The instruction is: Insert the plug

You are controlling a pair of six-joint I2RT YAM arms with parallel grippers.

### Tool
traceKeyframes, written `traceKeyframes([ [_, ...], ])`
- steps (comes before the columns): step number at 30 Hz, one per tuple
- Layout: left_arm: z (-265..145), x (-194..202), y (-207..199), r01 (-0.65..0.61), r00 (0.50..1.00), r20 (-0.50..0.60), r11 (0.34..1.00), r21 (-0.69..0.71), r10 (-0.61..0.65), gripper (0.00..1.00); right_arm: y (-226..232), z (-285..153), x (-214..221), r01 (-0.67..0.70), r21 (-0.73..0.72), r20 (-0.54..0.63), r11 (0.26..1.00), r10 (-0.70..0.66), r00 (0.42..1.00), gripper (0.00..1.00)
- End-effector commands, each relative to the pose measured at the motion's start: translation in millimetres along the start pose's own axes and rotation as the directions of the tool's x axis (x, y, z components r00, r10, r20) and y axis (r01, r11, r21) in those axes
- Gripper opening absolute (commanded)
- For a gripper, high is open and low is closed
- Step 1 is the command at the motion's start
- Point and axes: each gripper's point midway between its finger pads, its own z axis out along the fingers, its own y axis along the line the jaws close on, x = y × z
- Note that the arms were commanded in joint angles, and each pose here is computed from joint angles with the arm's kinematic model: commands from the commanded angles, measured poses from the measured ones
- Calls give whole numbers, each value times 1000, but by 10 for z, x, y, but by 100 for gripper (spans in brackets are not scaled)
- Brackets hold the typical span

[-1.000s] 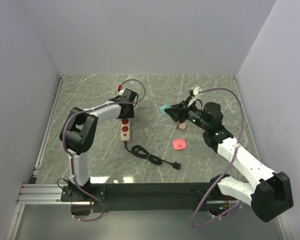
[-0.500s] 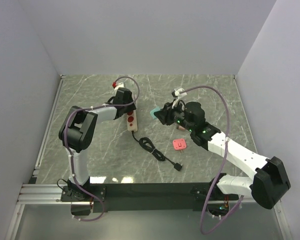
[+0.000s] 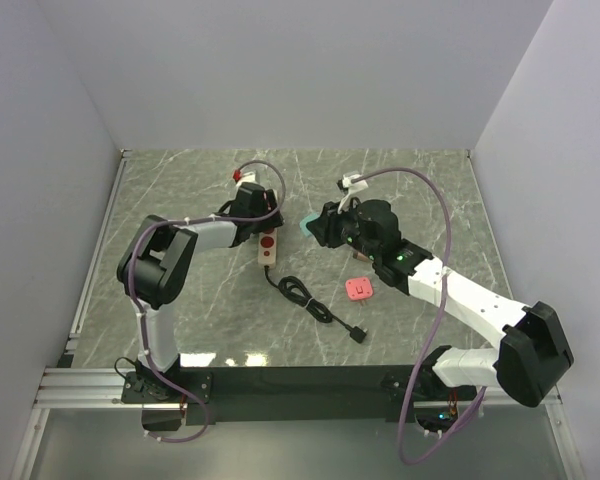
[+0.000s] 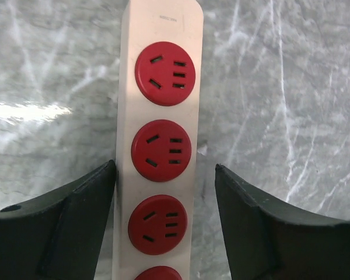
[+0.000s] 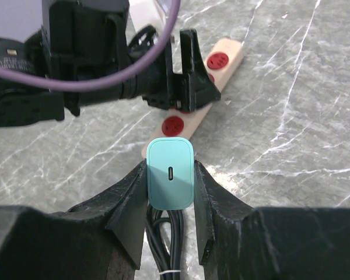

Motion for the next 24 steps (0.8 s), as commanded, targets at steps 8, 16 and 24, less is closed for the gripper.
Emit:
traceKeyframes([
  [8,-437,-175,-276,-45,998,56,997,60,41,75,9,123,-230,-61,70,60,996,57,997,0],
  [16,-825,-157,-3,-55,993,109,998,42,51,79,40,407,-38,-153,189,24,970,152,988,0],
  [24,-1449,-356,255,21,954,297,996,91,-47,83,114,792,236,-199,318,-11,927,214,977,0],
])
